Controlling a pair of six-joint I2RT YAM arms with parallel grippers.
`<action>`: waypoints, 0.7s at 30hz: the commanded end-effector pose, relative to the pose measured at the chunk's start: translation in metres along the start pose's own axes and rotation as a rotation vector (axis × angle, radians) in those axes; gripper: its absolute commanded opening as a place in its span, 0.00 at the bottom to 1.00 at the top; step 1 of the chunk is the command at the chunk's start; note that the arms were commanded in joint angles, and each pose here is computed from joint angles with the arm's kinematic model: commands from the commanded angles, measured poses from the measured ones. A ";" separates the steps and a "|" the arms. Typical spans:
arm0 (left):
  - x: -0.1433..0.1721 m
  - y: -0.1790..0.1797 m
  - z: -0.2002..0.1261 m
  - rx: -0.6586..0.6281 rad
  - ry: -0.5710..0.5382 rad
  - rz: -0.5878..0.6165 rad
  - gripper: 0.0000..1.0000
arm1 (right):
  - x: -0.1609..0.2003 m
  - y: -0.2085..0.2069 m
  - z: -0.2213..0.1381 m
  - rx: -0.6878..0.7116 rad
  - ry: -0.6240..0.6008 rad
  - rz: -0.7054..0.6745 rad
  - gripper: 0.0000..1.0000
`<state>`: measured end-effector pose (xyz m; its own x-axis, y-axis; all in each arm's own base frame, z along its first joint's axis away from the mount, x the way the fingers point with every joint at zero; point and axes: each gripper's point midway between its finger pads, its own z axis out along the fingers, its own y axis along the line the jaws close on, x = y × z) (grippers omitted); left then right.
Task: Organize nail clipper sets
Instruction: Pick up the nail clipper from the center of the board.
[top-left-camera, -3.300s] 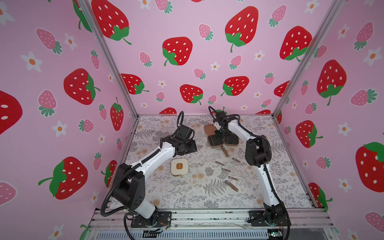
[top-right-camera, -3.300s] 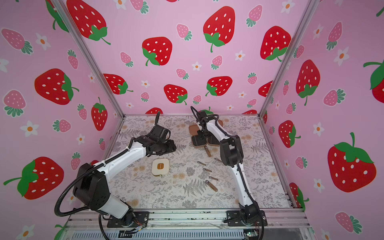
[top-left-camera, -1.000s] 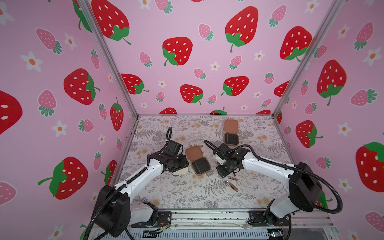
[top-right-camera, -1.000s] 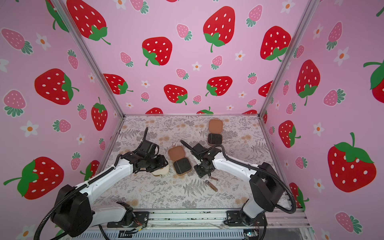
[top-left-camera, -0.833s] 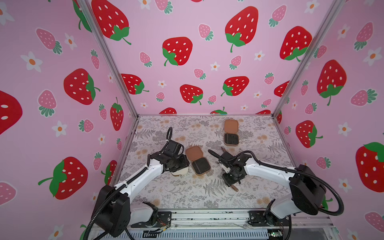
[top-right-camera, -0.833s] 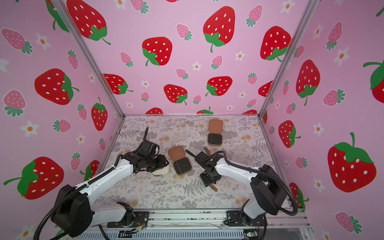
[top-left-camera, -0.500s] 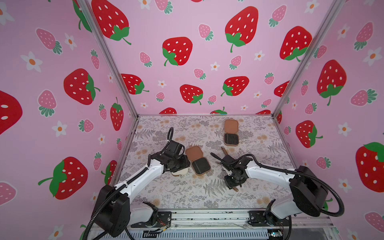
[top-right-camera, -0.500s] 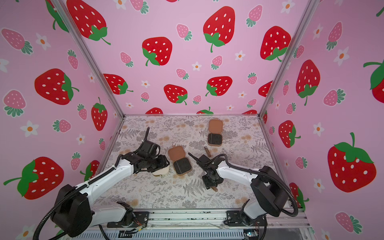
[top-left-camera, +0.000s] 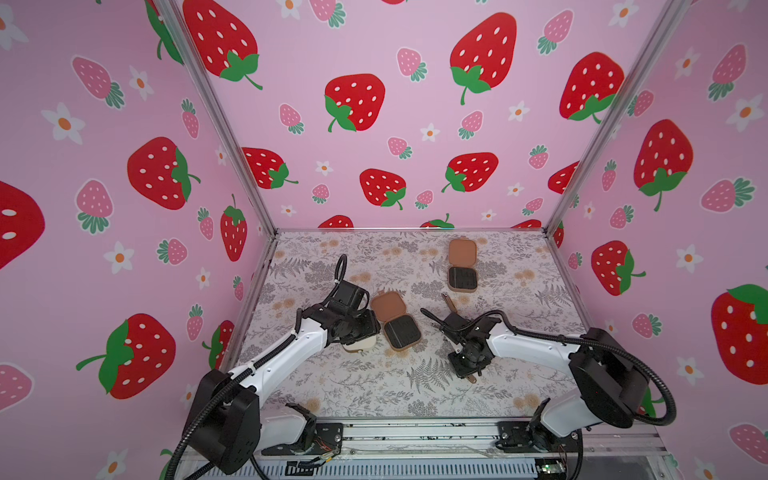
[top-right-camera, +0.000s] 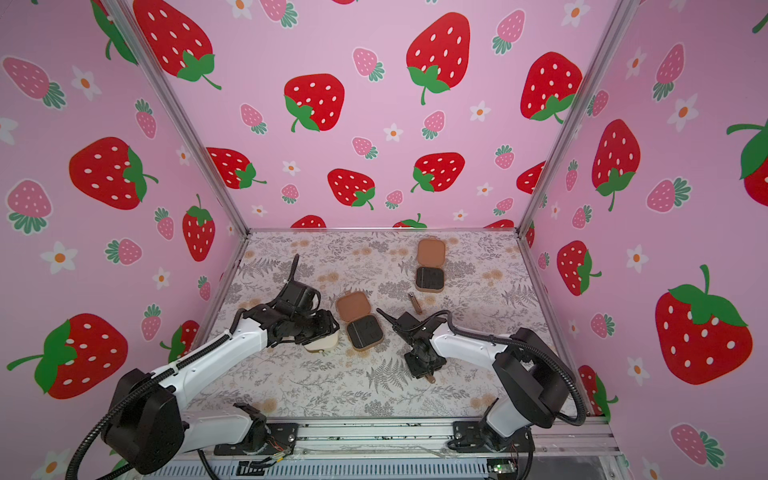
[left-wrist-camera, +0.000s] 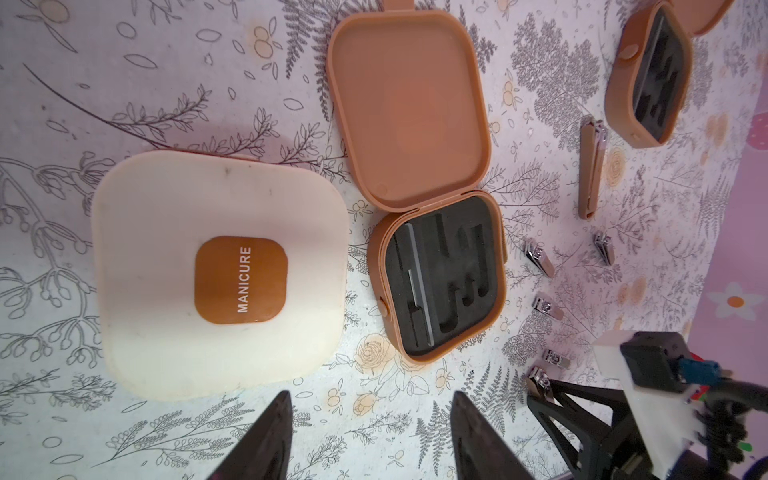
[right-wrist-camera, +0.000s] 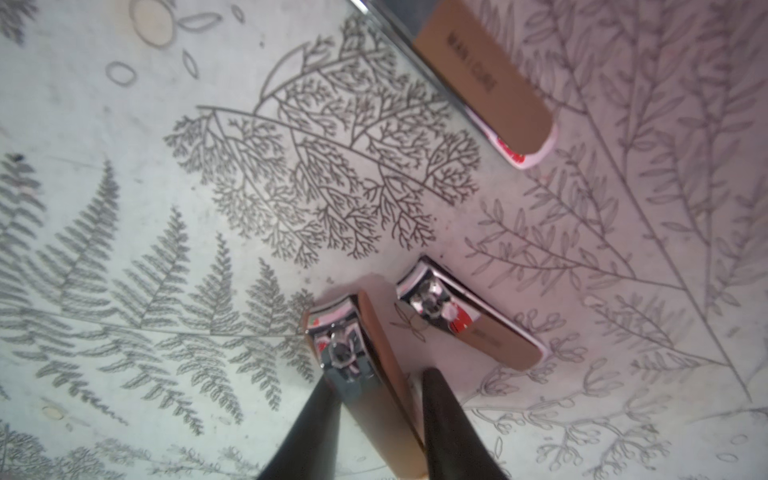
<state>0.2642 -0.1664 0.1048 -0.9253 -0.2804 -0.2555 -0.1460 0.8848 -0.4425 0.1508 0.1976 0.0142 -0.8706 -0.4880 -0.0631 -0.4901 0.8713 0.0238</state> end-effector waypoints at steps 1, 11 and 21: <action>-0.002 -0.003 -0.004 0.004 -0.013 -0.006 0.62 | 0.022 -0.004 0.008 0.010 0.067 0.020 0.27; -0.002 -0.002 0.000 -0.001 -0.010 -0.009 0.62 | -0.004 0.011 -0.009 -0.010 0.015 -0.023 0.14; -0.001 -0.002 0.005 0.009 -0.005 -0.015 0.61 | -0.069 0.049 -0.056 -0.086 -0.086 -0.105 0.14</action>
<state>0.2674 -0.1682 0.1048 -0.9207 -0.2938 -0.2569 -0.1541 0.8785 -0.4523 0.1856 0.2605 0.0704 -0.8288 -0.5280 -0.1852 -0.5496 0.8303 0.0922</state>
